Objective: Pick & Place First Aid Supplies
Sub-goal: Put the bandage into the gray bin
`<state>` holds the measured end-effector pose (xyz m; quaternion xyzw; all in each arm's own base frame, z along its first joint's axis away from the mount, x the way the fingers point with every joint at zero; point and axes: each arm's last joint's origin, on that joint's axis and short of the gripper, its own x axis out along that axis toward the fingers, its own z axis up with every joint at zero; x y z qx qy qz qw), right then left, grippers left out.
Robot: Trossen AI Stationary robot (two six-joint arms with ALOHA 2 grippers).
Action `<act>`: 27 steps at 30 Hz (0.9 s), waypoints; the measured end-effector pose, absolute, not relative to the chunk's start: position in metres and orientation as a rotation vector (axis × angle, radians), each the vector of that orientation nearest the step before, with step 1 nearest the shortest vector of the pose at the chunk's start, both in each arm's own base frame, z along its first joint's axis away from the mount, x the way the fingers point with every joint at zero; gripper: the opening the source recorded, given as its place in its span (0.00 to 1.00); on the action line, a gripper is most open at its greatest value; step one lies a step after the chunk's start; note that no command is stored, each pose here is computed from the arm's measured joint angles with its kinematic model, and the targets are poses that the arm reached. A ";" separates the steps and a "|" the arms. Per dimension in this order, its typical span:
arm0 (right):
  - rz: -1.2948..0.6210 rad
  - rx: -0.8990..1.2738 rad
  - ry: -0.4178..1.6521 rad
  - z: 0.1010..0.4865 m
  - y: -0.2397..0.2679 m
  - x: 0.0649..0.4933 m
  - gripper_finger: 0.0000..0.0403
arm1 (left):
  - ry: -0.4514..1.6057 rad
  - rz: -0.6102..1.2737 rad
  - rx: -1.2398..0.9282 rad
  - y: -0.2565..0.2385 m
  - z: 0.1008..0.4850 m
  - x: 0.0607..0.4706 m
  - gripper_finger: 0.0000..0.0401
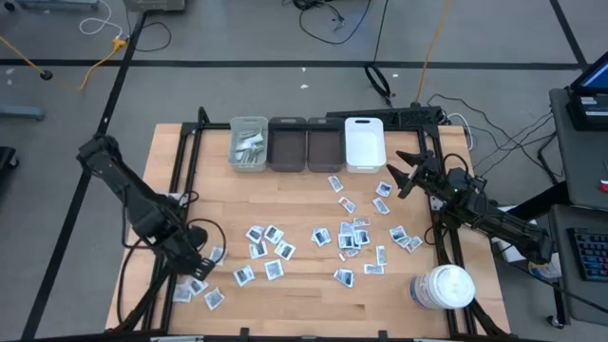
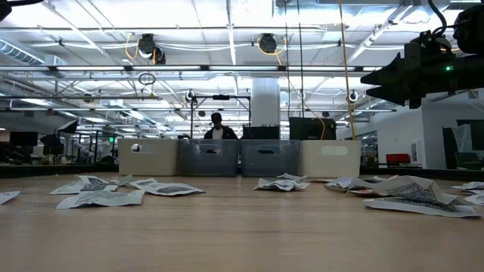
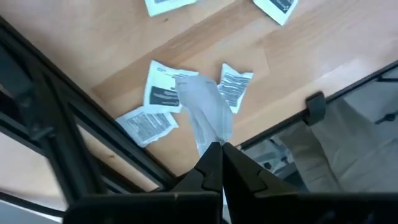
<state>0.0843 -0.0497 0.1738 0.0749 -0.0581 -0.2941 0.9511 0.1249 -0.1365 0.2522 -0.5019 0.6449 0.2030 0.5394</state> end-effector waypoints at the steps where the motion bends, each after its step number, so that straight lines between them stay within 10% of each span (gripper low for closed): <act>1: -0.598 0.152 -0.118 0.174 -0.050 0.084 0.74 | 1.534 0.475 -1.184 -0.135 0.253 0.123 0.00; 27: -0.598 0.152 -0.118 0.174 -0.050 0.084 0.74 | 1.056 0.691 -1.202 0.049 0.254 0.169 0.00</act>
